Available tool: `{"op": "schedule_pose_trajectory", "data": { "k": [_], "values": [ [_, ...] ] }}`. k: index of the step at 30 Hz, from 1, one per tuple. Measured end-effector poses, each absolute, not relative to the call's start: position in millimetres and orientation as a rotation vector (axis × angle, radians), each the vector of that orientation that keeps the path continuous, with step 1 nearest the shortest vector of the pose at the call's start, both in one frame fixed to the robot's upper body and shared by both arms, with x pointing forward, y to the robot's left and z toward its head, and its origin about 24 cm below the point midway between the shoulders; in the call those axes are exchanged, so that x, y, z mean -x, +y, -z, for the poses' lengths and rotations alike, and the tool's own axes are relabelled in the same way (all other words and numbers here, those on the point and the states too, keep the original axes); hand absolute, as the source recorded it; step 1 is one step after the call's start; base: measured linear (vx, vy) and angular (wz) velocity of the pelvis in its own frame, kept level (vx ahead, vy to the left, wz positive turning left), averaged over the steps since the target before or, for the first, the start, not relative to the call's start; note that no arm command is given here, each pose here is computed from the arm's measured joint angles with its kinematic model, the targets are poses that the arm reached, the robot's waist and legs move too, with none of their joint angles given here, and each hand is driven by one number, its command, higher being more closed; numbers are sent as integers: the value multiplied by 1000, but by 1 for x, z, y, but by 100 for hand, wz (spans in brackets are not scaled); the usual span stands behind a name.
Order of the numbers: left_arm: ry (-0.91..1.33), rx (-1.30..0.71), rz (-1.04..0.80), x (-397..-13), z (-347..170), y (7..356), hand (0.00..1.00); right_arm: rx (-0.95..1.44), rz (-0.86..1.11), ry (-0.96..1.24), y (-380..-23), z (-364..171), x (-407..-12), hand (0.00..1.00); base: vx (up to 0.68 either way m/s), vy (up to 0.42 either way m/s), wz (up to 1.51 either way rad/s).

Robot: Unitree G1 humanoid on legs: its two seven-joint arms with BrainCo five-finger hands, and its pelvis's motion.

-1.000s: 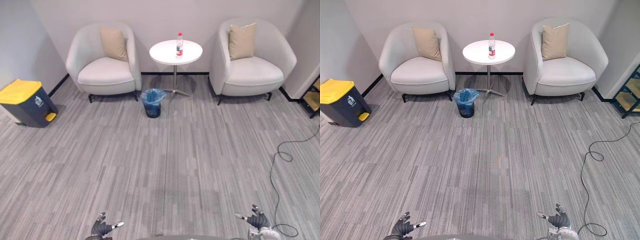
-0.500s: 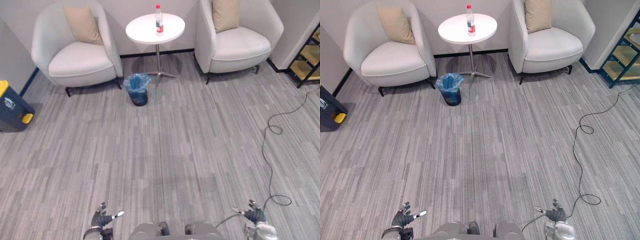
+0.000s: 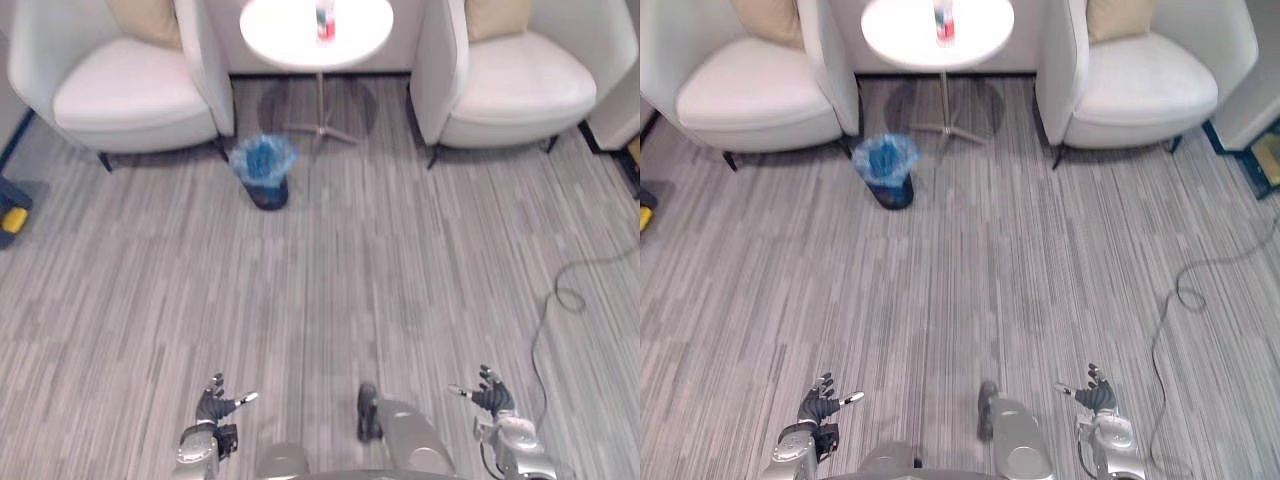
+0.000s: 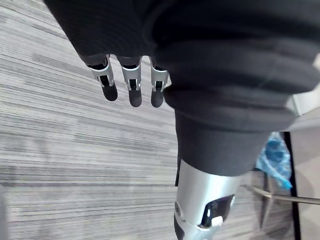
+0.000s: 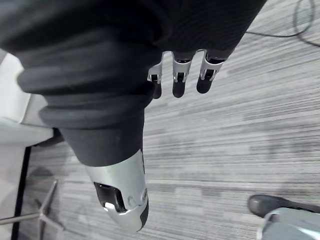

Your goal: Gather rubbish on tea table into small bin, then transfer packed bag to large trash can.

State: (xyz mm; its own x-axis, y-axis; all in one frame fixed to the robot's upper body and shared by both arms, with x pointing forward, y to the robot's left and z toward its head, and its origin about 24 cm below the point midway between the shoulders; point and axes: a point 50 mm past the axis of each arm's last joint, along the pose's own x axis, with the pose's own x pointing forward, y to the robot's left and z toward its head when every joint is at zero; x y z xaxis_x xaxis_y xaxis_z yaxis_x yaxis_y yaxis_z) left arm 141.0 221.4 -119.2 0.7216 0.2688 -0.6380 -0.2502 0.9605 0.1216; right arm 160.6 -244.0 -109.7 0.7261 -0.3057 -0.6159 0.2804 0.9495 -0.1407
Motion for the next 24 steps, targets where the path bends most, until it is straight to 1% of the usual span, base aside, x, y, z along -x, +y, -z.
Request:
{"op": "schedule_pose_trajectory", "data": {
  "k": [2, 4, 6, 8, 10, 11, 14, 18, 20, 22, 23, 24],
  "values": [
    [722, -9, -285, -135, 122, 215, 0, 43, 322, 665, -246, 106, -170, 0, 520, 55, -64],
    [747, 9, -287, -126, 126, 209, 0, 56, 326, 670, -250, 105, -170, 0, 578, 165, -84],
    [807, 0, -311, -104, 133, 215, 0, 50, 321, 701, -246, 111, -167, 0, 671, 269, -85],
    [841, -3, -324, -92, 136, 218, 0, 49, 309, 742, -242, 118, -154, 0, 728, 194, -31],
    [833, -6, -319, -96, 135, 219, 0, 32, 308, 749, -236, 120, -153, 0, 712, 186, 7],
    [832, -30, -309, -104, 134, 224, 0, 19, 305, 774, -232, 125, -147, 0, 538, 152, 44],
    [795, -30, -271, -123, 131, 216, 0, 28, 306, 812, -232, 130, -133, 0, 719, 122, 65],
    [736, -25, -246, -146, 124, 211, 0, 29, 298, 819, -231, 131, -131, 0, 669, -20, 78],
    [735, -31, -249, -146, 124, 214, 0, 27, 305, 833, -232, 133, -127, 0, 548, -128, 83],
    [779, -22, -271, -136, 130, 214, 0, 30, 316, 864, -235, 136, -120, 0, 737, -245, 86],
    [795, -19, -279, -129, 132, 215, 0, 25, 312, 856, -233, 135, -122, 0, 670, -241, 51],
    [791, -16, -280, -131, 132, 214, 0, 24, 307, 840, -231, 133, -126, 0, 608, -228, 60]
  ]
}}
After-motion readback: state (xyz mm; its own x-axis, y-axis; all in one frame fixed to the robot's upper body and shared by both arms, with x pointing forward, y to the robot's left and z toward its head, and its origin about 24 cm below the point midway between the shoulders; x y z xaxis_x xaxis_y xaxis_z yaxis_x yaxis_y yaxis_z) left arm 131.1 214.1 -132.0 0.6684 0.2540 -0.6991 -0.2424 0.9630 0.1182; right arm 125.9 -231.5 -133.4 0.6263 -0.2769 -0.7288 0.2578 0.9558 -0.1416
